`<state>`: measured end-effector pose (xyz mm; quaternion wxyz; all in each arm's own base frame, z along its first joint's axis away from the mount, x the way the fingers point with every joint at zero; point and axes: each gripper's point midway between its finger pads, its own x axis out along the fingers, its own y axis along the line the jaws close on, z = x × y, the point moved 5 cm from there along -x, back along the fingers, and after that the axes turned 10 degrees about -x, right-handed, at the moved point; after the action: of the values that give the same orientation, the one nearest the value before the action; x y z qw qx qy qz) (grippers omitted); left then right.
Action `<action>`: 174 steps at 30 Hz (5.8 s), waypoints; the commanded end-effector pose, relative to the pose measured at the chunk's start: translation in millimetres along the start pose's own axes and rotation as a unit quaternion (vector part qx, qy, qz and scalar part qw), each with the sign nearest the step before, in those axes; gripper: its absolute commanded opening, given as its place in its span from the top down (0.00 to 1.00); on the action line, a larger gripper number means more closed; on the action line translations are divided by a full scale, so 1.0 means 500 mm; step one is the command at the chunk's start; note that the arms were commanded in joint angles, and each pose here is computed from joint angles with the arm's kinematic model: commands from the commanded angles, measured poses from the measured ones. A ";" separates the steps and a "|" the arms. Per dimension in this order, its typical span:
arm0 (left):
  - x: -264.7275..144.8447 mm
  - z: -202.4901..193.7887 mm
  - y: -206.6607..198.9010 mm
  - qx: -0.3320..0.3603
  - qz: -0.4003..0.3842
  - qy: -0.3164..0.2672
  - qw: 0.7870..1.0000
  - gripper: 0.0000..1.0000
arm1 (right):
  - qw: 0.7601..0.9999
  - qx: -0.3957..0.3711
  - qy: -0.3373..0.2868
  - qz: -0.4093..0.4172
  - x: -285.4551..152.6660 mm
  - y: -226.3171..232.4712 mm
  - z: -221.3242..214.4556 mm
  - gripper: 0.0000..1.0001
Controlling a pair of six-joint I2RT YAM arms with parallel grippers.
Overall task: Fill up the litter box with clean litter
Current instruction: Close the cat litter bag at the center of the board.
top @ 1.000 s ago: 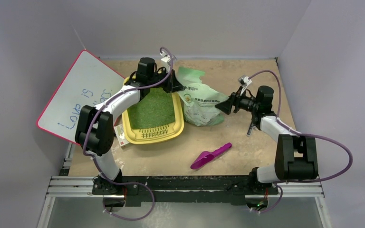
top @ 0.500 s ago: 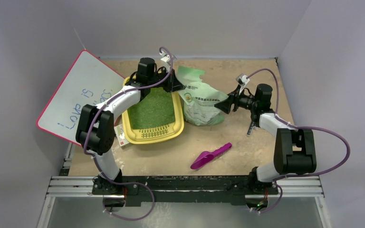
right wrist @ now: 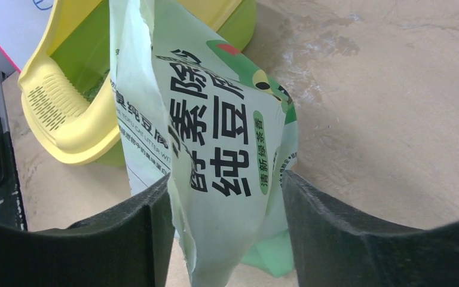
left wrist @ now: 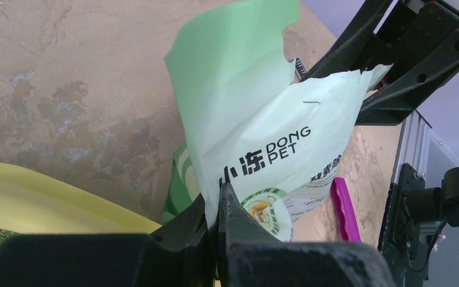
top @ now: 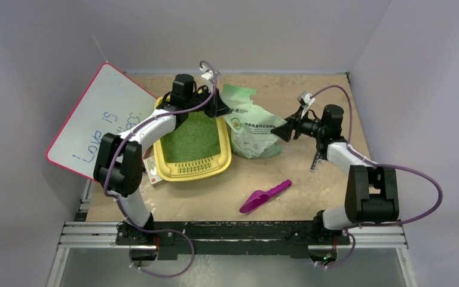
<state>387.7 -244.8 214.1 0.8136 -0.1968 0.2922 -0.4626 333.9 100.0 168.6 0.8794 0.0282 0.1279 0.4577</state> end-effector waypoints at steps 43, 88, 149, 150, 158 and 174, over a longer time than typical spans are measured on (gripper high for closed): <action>-0.032 0.012 -0.066 0.013 -0.062 -0.096 0.993 0.53 | 0.999 0.048 0.019 0.008 -0.027 0.031 0.046 1.00; -0.021 0.030 -0.080 0.017 -0.057 -0.173 0.983 1.00 | 0.999 0.044 -0.002 -0.019 -0.041 0.042 0.055 0.63; -0.007 0.057 -0.086 -0.034 -0.037 -0.134 0.990 1.00 | 0.994 0.072 0.057 0.056 0.028 0.014 0.076 0.80; -0.008 0.056 -0.083 -0.037 -0.035 -0.130 0.990 1.00 | 0.994 0.077 0.057 0.055 0.027 0.014 0.075 0.91; -0.015 0.039 -0.041 -0.052 0.010 -0.085 0.995 1.00 | 0.984 0.145 0.048 0.096 0.012 0.034 0.084 1.00; -0.003 0.018 0.015 -0.053 0.086 -0.023 0.995 1.00 | 0.999 0.019 0.026 0.034 -0.035 0.038 0.050 0.37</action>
<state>391.3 -250.1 220.9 0.8321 -0.2505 0.3034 -0.3909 316.2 100.1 205.9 0.8415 0.0887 0.2051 0.4919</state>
